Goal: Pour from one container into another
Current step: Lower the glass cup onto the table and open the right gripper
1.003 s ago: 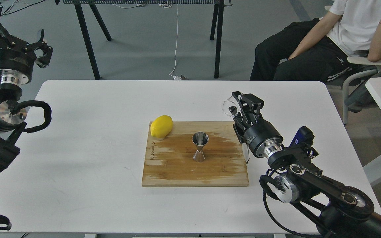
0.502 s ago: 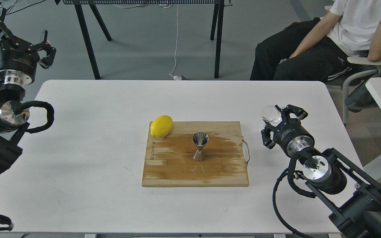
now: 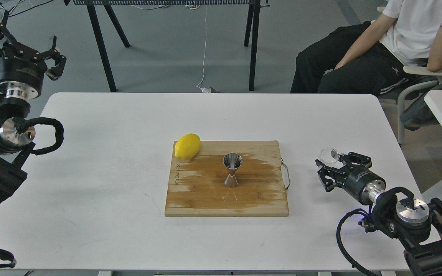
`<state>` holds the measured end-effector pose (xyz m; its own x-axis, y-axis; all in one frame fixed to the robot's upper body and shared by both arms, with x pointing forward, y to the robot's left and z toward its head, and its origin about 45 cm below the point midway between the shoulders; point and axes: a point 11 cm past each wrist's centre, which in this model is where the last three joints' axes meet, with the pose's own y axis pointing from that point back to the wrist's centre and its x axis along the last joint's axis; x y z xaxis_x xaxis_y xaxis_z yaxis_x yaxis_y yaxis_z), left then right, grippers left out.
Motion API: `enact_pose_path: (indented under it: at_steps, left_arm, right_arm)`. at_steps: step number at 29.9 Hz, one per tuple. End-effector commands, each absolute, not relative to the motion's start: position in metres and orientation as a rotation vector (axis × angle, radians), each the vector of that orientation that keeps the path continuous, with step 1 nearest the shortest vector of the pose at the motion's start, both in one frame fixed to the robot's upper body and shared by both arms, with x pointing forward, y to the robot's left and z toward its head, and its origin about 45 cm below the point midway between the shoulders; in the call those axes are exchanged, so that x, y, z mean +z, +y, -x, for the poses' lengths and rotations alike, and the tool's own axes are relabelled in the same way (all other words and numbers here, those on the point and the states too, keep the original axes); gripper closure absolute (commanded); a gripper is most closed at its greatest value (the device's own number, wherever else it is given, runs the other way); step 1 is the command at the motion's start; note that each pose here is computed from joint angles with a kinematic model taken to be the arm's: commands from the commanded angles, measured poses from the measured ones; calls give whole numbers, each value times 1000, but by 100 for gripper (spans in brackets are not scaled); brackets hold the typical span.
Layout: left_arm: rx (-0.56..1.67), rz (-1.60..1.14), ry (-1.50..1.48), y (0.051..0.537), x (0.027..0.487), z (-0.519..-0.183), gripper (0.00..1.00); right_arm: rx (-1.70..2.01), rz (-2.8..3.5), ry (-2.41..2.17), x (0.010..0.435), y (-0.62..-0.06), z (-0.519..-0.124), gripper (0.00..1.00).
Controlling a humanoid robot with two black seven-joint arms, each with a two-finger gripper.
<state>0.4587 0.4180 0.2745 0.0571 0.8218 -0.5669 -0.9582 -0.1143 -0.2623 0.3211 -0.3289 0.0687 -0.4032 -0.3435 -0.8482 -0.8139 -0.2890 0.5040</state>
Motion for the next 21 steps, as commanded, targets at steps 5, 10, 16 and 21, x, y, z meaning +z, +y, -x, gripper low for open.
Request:
enact_pose_path:
  at_steps: [5, 10, 16, 21]
  left_arm:
    - [1538, 710, 243, 420, 276, -458, 0]
    - [1541, 711, 244, 419, 274, -458, 0]
    - [1545, 715, 242, 420, 274, -458, 0]
    - [1543, 715, 241, 421, 275, -458, 0]
  right_arm:
    - [1759, 1375, 1547, 57, -325, -314, 70]
    - [1759, 1352, 1564, 52, -329, -311, 70]
    - [1760, 1341, 1567, 50, -328, -309, 64]
    - [1764, 1331, 1575, 47, -330, -305, 54]
